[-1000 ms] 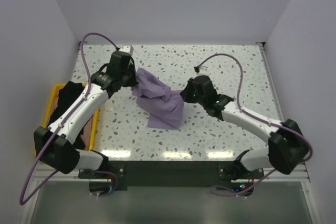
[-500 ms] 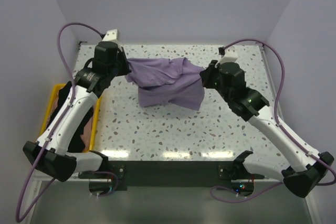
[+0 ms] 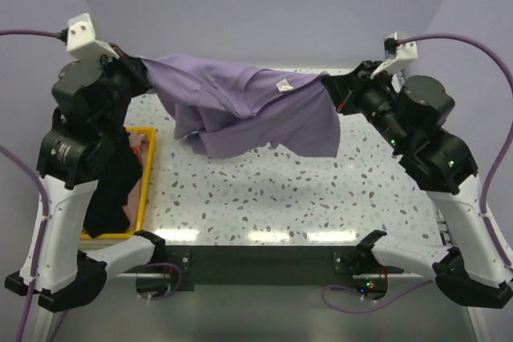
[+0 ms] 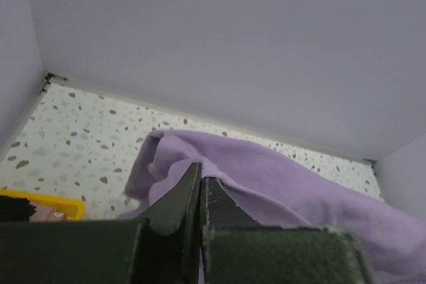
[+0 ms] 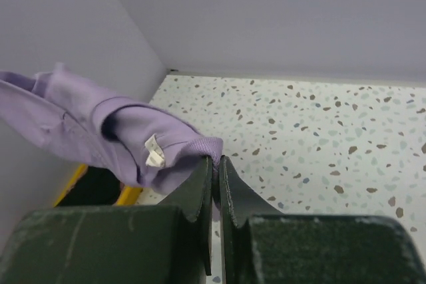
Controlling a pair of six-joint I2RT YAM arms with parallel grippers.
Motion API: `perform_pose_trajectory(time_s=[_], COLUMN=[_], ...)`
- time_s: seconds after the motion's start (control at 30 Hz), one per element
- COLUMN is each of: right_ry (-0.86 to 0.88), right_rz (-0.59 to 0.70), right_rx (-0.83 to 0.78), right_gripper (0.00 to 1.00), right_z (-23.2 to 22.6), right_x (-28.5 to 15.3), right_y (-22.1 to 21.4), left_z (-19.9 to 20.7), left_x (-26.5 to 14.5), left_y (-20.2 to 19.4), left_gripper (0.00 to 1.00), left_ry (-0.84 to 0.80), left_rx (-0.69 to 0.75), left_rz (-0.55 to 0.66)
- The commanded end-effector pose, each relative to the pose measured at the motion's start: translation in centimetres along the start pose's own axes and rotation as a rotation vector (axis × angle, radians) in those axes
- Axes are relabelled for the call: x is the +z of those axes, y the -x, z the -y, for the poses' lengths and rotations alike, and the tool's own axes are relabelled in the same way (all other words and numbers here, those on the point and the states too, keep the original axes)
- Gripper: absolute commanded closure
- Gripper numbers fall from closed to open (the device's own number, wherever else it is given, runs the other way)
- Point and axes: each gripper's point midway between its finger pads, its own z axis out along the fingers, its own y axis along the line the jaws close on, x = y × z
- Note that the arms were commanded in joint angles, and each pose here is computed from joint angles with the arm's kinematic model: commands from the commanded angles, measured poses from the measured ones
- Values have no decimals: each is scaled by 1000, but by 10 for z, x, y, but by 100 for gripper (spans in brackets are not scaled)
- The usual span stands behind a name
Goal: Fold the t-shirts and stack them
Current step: Flatten the tshirt out
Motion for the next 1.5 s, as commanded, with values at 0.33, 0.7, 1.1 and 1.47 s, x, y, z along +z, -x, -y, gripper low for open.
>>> perform_pose_trajectory(time_s=[0.33, 0.7, 1.1, 1.47], right_ry=[104, 79, 612, 612], right_rz=[-108, -84, 29, 112], right_rx=[-19, -98, -4, -22], right_gripper=[100, 100, 100, 100], right_z=[-32, -37, -171, -206], right_x=[17, 65, 22, 21], right_y=[4, 14, 69, 83], left_z=[17, 41, -25, -18], left_x=[-8, 48, -125, -139], left_y=[109, 133, 232, 263], left_gripper=[100, 100, 100, 100], left_ry=[1, -2, 86, 72], left_rx=[-16, -1, -152, -139], left_rz=[278, 329, 725, 855])
